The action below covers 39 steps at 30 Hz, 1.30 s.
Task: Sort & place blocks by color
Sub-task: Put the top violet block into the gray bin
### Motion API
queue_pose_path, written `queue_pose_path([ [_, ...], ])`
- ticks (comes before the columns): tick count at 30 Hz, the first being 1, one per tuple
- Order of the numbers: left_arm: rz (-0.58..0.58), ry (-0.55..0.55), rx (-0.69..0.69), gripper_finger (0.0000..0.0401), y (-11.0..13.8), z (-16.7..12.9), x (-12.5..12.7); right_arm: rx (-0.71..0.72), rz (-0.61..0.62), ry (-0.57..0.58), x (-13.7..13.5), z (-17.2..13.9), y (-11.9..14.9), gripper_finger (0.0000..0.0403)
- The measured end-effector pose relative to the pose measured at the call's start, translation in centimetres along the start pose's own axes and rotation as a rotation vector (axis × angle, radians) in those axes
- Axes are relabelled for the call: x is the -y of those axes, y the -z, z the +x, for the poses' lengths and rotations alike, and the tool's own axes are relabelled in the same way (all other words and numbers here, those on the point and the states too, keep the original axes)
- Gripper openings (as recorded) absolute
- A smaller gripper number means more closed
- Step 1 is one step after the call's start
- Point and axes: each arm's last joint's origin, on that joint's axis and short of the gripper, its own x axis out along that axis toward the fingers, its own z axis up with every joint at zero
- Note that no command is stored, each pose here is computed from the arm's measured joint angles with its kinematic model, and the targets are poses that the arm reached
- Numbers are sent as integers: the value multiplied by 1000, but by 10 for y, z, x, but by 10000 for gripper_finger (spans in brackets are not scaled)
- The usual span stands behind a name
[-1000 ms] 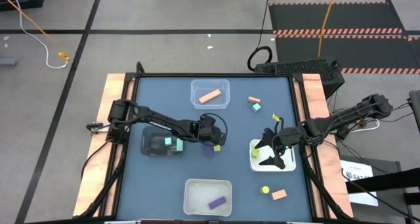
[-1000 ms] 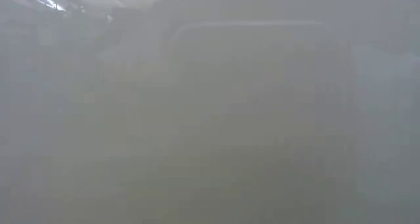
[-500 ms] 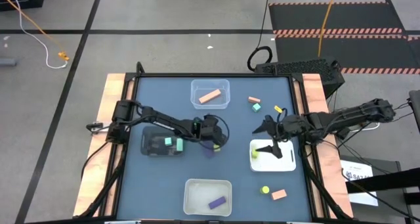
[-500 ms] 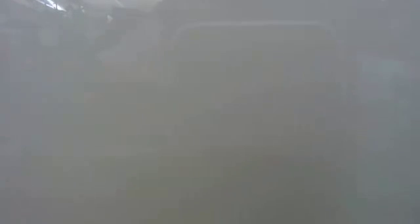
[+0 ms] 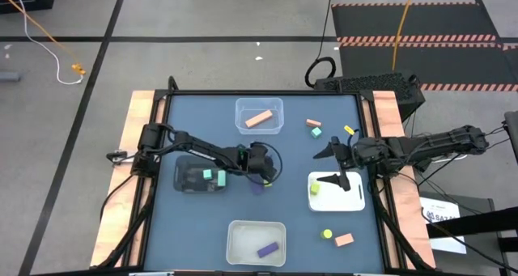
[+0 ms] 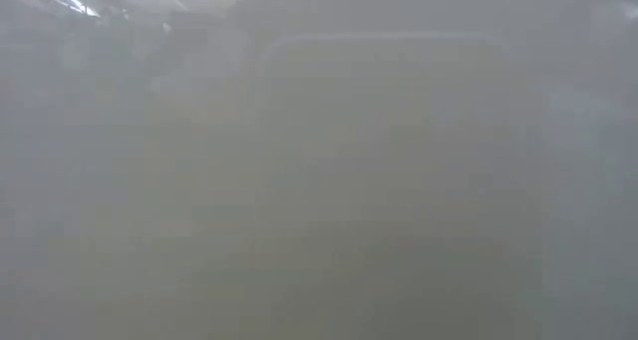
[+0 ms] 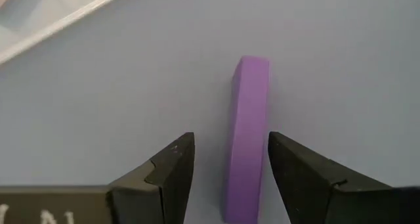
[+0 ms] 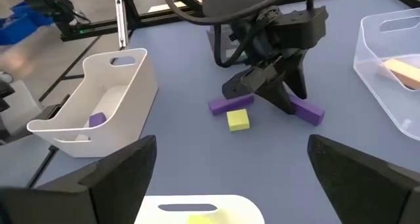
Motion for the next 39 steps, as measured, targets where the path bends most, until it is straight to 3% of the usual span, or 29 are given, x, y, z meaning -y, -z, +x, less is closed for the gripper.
queue_pose_path([
  [5,7,-14,-42,167,3,0,-3,11,-2,46,1,0,0,384],
  [11,30,-1,-33,52,2,1,-1,17,1,70,2,0,-1,384],
  [20,77,218,130,55,-24,-17,16,43,11,61,1,0,-3,384],
  [29,196,423,475,60,-71,-110,23,166,13,33,-2,4,-16,384],
  [34,271,465,619,61,-78,-163,20,186,32,27,-2,8,-18,384],
  [39,305,517,702,61,-76,-195,22,200,31,24,-3,10,-20,384],
])
